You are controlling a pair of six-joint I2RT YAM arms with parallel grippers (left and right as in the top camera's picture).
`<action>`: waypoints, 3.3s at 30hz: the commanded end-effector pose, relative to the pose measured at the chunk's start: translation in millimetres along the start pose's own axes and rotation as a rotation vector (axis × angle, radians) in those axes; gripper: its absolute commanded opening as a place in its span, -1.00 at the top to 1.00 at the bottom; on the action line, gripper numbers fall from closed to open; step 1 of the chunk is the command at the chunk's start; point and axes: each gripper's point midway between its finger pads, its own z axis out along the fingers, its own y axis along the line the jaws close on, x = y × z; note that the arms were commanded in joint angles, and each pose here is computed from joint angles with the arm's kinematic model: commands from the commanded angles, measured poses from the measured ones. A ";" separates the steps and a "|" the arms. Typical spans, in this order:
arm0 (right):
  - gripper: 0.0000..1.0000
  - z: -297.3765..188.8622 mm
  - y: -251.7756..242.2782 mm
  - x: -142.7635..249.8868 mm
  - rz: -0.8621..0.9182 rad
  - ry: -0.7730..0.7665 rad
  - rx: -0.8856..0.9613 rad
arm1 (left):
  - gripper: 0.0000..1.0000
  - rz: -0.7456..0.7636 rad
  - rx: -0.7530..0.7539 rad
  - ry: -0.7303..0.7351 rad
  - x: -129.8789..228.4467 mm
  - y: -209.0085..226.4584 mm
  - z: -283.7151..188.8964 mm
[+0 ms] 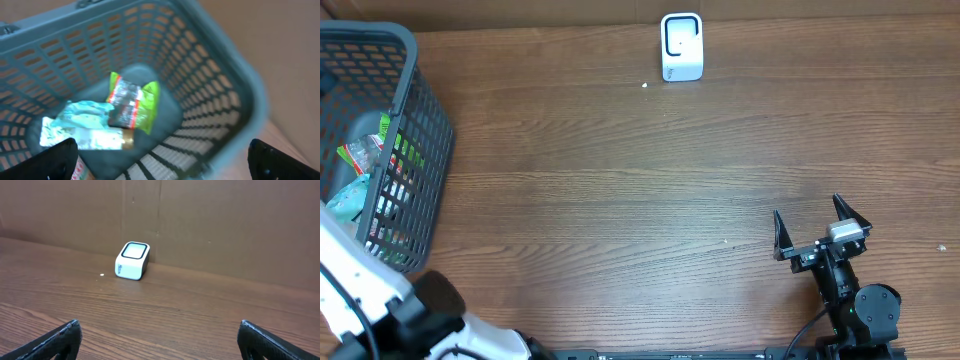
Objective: Scan the item barcode
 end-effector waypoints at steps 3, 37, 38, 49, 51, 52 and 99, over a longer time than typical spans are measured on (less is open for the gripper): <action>-1.00 0.2 -0.3 2.2 -0.001 -0.002 0.002 | -1.00 -0.022 -0.136 0.127 17.8 24.6 82.6; -1.00 0.2 -0.3 2.3 -0.001 -0.002 0.002 | -0.66 0.030 -0.325 0.570 156.6 74.9 275.1; -1.00 0.2 -0.3 2.2 -0.001 -0.002 0.002 | -0.67 0.031 -0.325 0.573 157.9 74.7 276.4; -1.00 0.2 -0.3 2.2 -0.001 -0.002 0.002 | 0.92 0.044 -0.345 0.670 192.1 79.6 292.2; -1.00 0.2 -0.3 2.3 -0.001 -0.002 0.002 | 0.92 0.064 -0.337 0.668 188.2 78.2 287.6; -1.00 0.2 -0.3 2.2 -0.001 -0.002 0.002 | 0.92 0.073 -0.331 0.661 183.8 76.8 283.8; -1.00 0.2 -0.3 2.2 -0.001 -0.002 0.002 | -1.00 0.145 -0.386 0.631 187.2 93.9 318.0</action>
